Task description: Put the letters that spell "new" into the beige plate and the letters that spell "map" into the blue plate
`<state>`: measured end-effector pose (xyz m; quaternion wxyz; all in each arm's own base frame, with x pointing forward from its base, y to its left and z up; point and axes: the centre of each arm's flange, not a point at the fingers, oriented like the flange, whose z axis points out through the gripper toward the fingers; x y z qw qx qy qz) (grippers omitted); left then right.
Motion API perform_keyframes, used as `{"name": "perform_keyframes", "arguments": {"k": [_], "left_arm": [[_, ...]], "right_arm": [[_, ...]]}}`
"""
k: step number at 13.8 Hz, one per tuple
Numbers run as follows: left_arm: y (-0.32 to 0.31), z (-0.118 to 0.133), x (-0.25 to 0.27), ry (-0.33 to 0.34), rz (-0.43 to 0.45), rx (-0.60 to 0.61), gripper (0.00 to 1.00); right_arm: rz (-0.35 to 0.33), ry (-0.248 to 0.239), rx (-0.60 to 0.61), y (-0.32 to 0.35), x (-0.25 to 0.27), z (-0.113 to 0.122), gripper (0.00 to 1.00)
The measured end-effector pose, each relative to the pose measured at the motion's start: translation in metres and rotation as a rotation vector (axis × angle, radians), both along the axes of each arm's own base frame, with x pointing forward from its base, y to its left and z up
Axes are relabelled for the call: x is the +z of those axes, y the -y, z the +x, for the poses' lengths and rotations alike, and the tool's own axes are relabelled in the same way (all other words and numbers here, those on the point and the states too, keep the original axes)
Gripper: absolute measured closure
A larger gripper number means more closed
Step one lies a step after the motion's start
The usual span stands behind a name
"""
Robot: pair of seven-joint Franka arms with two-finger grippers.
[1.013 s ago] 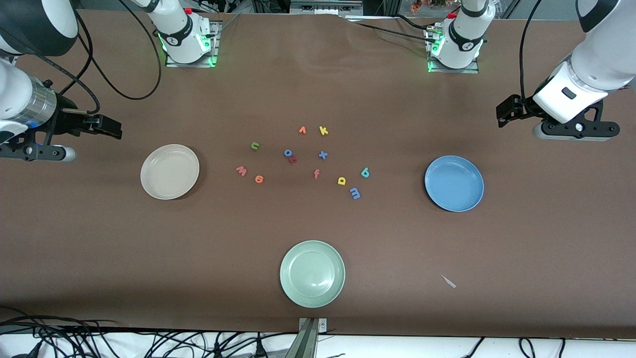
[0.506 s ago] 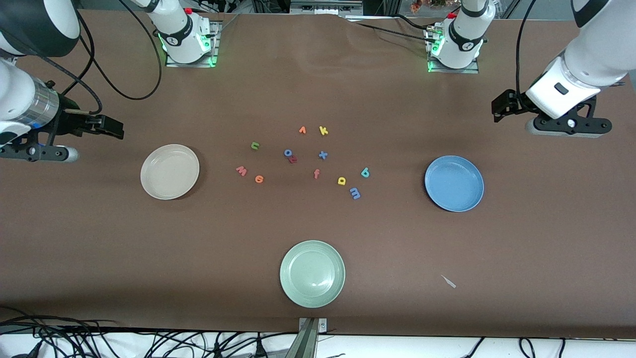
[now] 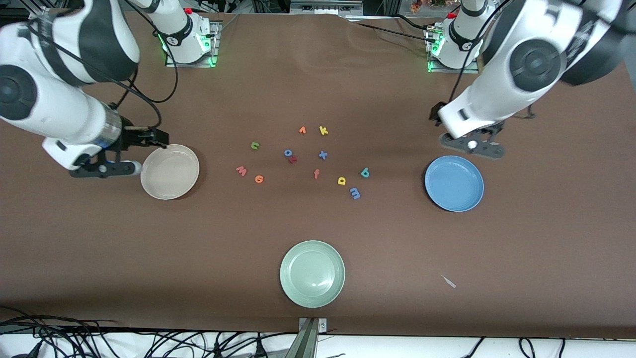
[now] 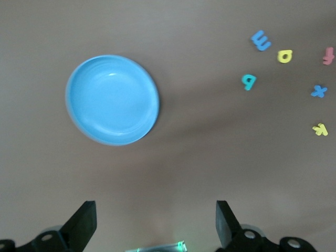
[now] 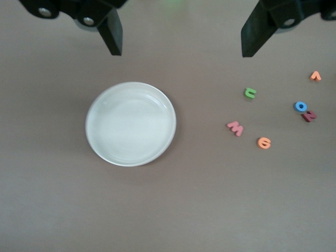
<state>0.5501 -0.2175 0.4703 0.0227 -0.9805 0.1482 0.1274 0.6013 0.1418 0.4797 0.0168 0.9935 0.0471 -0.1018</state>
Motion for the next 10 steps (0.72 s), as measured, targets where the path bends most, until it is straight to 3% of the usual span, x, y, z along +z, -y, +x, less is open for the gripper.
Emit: {"name": "perform_keyframes", "arguments": {"k": [5,10], "left_arm": [[0.075,0.024,-0.097,0.058,-0.085,-0.059,0.00],[0.103,0.040,-0.166,0.114,-0.151,-0.031,0.00]], "right_arm": [[0.011,0.023,0.056,-0.044,-0.074,0.004,0.00],[0.063,0.105,0.177,-0.072,-0.155,-0.024,0.00]]}}
